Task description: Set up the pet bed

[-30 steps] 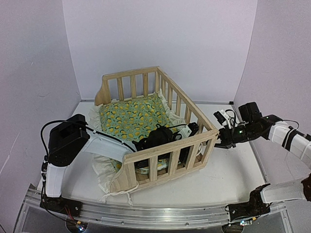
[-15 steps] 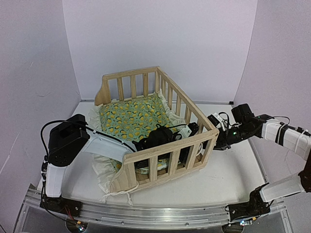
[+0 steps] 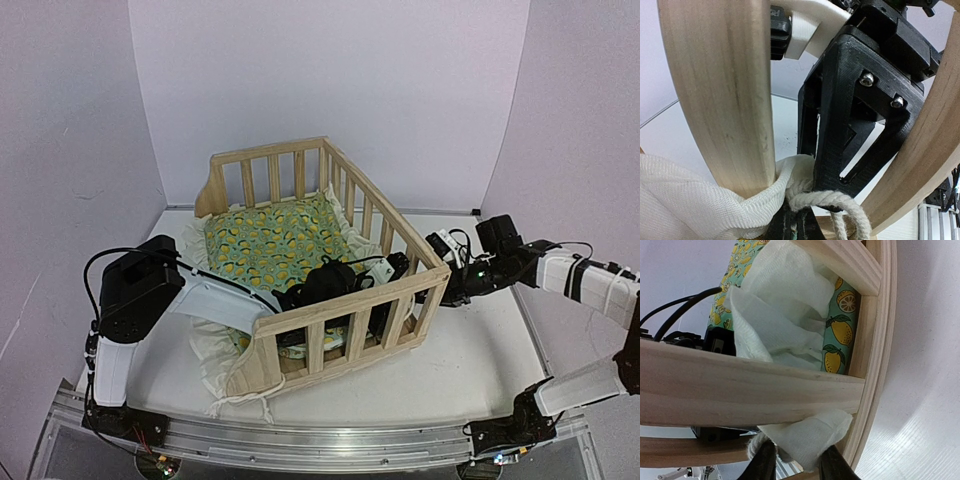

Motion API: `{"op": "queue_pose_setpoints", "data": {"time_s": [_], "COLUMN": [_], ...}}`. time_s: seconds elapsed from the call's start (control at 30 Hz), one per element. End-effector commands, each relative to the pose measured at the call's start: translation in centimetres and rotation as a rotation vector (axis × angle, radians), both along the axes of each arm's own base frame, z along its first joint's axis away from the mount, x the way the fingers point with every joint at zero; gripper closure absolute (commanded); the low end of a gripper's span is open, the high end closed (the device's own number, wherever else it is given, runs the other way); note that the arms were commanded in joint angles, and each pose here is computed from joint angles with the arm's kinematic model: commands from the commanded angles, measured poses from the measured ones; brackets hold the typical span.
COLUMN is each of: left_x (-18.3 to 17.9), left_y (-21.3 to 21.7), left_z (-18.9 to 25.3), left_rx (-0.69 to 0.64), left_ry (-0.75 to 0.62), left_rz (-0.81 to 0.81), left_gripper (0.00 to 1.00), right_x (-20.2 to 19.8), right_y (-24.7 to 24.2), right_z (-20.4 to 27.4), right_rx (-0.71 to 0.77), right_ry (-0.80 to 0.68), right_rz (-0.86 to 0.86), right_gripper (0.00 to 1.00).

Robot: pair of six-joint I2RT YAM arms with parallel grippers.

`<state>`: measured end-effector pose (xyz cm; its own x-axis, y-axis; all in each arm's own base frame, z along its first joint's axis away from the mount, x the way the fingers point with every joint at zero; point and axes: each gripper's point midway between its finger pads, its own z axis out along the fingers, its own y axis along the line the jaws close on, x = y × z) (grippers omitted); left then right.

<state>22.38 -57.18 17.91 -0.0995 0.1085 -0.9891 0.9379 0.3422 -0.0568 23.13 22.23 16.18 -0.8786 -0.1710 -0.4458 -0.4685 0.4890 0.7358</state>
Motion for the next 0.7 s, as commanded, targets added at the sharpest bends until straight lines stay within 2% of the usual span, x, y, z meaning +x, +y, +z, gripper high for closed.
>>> {"op": "queue_pose_setpoints", "data": {"time_s": [0.0,0.17,0.27,0.33,0.4,0.53,0.6,0.67], "left_x": [3.6,3.5,3.6,3.6,3.7,3.9,3.9,3.7], "left_y": [1.4,1.0,0.9,1.1,1.3,1.8,1.7,1.6], "left_z": [3.9,4.0,4.2,4.3,4.2,4.4,4.5,4.8], "left_rx": [-0.098,-0.107,-0.113,-0.113,-0.109,-0.114,-0.119,-0.128], "left_ry": [-0.051,-0.044,-0.044,-0.043,-0.043,-0.037,-0.031,-0.022], "left_rz": [0.153,0.140,0.140,0.146,0.157,0.181,0.178,0.166], "left_gripper": [1.00,1.00,1.00,1.00,1.00,1.00,1.00,1.00], "right_x": [-2.1,-1.8,-1.4,-0.8,-0.1,2.4,3.6,5.1], "right_y": [0.9,1.6,1.8,1.3,0.3,-4.6,-6.1,-6.4], "right_z": [0.8,0.3,-0.1,-0.8,-1.7,-3.6,-3.0,-2.2], "right_rx": [0.069,0.069,0.058,0.008,-0.083,-0.411,-0.465,-0.439], "right_ry": [0.013,0.023,0.033,0.041,0.052,0.014,-0.021,-0.080], "right_rz": [0.077,0.076,0.060,0.014,-0.063,-0.347,-0.454,-0.537], "right_gripper": [0.65,0.70,0.76,0.85,0.91,0.89,0.89,0.86]}}
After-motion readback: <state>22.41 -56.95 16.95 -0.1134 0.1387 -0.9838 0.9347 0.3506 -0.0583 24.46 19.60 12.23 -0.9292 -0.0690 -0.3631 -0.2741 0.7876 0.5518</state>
